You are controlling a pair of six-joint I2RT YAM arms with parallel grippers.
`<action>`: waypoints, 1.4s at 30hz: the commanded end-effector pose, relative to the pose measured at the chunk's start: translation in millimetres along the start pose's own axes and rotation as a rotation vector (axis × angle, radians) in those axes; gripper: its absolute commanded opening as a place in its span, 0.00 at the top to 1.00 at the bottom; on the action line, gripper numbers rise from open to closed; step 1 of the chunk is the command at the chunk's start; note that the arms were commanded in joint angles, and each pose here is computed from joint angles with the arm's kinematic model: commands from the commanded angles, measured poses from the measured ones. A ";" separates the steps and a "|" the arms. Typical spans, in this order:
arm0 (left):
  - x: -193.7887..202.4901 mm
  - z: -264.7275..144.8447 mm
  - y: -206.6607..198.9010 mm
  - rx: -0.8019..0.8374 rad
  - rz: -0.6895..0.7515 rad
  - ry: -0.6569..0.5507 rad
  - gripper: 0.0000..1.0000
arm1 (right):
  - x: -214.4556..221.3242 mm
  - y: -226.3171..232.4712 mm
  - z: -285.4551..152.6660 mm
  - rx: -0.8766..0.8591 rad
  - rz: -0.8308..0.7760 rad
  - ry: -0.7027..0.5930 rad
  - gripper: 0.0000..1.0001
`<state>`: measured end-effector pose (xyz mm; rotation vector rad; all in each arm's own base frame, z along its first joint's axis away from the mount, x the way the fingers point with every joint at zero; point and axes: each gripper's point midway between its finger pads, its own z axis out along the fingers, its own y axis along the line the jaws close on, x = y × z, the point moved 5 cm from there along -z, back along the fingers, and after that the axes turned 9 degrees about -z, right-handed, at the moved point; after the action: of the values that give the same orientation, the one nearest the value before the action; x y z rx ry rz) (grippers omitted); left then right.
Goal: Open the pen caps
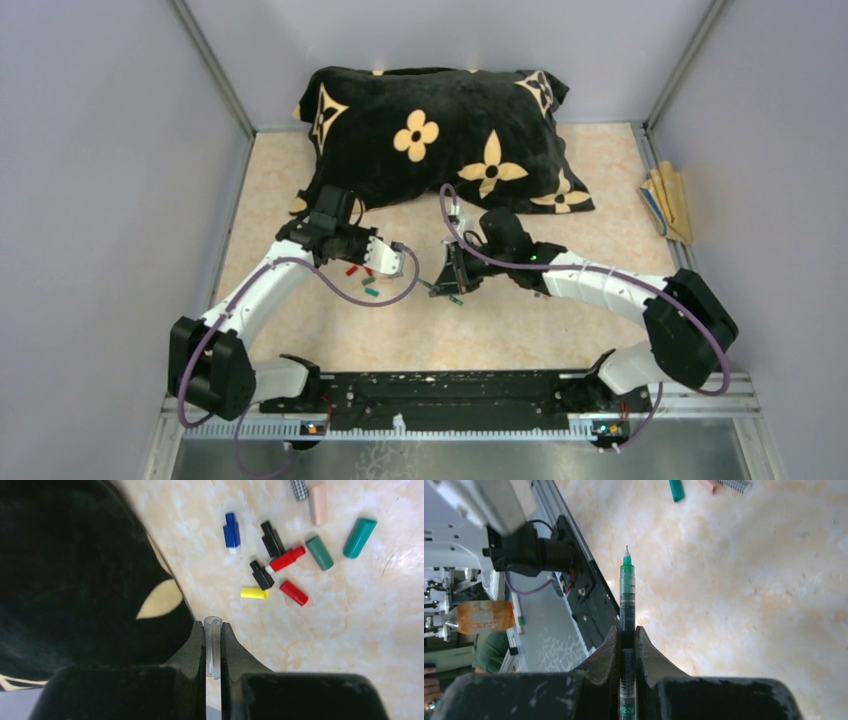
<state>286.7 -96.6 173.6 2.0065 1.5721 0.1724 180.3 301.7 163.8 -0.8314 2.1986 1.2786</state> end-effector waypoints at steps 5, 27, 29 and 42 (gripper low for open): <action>15.7 3.3 11.1 -0.039 -0.060 0.040 1.00 | 3.6 -11.1 -28.2 0.189 -0.029 -0.025 1.00; 17.6 88.1 -53.4 0.235 -0.525 -0.011 0.77 | -5.7 -165.8 -89.3 1.154 0.177 -0.274 1.00; 16.3 86.6 -53.0 0.234 -0.534 -0.017 0.68 | -1.5 -173.0 -89.7 1.200 0.201 -0.276 1.00; -0.2 54.1 -38.2 0.291 -0.590 -0.103 0.01 | 14.8 -189.7 -74.1 1.215 0.276 -0.253 1.00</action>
<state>278.5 -105.5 83.8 1.6670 2.1439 -0.2944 287.9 157.3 74.6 0.0577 2.3581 -0.0469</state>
